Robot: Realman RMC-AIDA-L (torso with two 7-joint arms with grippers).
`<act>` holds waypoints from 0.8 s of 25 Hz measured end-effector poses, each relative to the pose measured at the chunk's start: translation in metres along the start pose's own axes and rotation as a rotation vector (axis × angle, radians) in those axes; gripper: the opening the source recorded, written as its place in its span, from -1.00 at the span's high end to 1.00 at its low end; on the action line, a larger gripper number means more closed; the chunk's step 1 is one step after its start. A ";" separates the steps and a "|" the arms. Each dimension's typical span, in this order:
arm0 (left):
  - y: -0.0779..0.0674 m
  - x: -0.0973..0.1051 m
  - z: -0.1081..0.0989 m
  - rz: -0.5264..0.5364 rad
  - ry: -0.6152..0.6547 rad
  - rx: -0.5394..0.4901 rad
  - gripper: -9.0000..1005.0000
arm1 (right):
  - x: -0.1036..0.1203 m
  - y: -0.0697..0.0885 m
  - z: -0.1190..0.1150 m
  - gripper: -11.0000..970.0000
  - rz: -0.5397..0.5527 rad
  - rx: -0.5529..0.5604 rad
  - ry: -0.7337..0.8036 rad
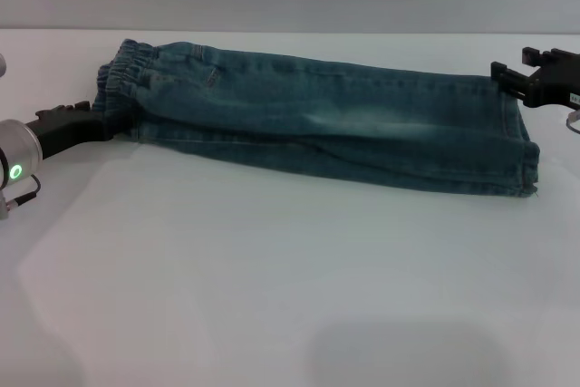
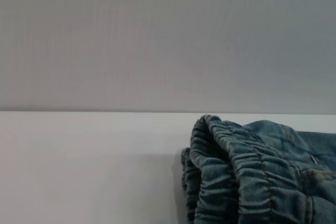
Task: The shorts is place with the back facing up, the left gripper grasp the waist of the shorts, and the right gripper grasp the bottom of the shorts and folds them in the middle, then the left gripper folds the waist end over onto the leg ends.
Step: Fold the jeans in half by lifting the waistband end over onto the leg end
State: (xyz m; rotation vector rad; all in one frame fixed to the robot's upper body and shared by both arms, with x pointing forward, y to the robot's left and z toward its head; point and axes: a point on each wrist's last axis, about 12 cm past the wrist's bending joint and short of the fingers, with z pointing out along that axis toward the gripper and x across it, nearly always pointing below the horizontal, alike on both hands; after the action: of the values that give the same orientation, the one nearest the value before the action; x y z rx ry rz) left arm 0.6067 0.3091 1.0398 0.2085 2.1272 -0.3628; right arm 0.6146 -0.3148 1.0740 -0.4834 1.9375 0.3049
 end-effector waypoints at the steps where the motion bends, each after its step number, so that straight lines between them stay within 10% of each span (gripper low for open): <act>1: 0.000 -0.001 0.001 0.005 0.000 -0.004 -0.68 | 0.000 0.000 0.000 -0.08 0.000 -0.002 0.000; 20: -0.005 0.000 0.005 0.013 0.008 0.003 -0.60 | 0.000 -0.002 -0.002 -0.08 -0.004 0.005 -0.003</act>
State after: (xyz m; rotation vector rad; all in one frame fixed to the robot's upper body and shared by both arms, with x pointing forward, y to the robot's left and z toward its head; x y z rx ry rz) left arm 0.6089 0.3032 1.0382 0.2258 2.1325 -0.3584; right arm 0.6139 -0.3177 1.0753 -0.4833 1.9336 0.2983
